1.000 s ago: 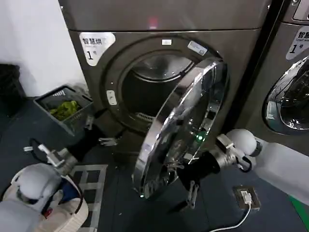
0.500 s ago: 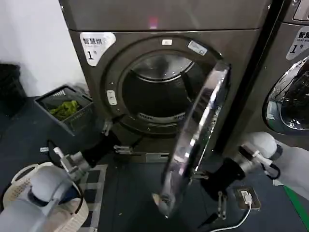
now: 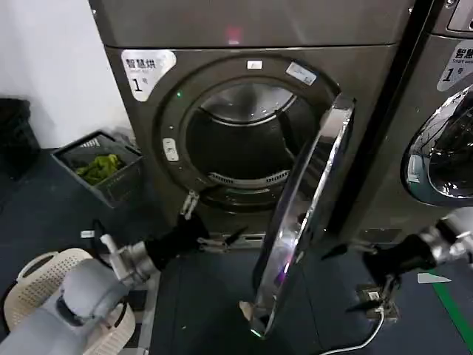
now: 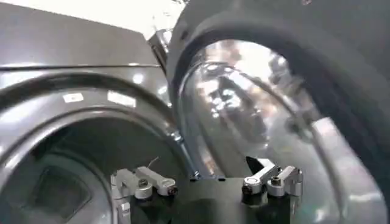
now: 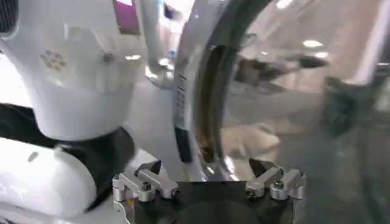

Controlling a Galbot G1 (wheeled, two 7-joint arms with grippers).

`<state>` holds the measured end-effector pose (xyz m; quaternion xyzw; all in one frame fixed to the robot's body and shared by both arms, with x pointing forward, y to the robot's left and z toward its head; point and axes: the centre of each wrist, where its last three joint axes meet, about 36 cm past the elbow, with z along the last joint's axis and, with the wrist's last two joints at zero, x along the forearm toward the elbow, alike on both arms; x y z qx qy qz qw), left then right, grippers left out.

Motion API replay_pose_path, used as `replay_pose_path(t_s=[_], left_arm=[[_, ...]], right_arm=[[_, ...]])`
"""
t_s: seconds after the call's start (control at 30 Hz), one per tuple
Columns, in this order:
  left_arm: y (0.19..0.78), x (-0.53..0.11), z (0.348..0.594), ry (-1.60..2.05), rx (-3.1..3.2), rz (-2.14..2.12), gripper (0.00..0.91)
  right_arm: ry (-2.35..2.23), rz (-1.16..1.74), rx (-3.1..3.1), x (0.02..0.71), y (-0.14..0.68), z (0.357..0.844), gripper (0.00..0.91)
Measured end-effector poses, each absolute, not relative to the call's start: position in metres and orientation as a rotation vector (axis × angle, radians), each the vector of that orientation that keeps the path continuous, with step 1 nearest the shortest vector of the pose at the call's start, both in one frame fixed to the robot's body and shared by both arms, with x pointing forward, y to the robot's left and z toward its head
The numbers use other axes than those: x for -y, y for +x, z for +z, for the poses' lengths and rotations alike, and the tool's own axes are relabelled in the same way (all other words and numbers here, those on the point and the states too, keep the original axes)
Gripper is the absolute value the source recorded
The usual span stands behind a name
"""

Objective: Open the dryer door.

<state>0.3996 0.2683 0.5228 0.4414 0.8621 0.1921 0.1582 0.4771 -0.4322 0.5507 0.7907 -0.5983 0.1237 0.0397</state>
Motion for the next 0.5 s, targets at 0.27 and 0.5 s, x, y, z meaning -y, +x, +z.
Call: replay_pose_path(t_s=[0.27,0.5], left_arm=[[0.393,-0.245,0.526,1.342,-2.397,0.518,0.907],[0.389,-0.226,0.528,1.405,-2.338,0.489,0.907]], right_arm=[[2.221,0.503,2.003,0.502,0.477,0.565,0.907],[1.919,0.597,2.133,0.596,0.473,0.553,0.907]])
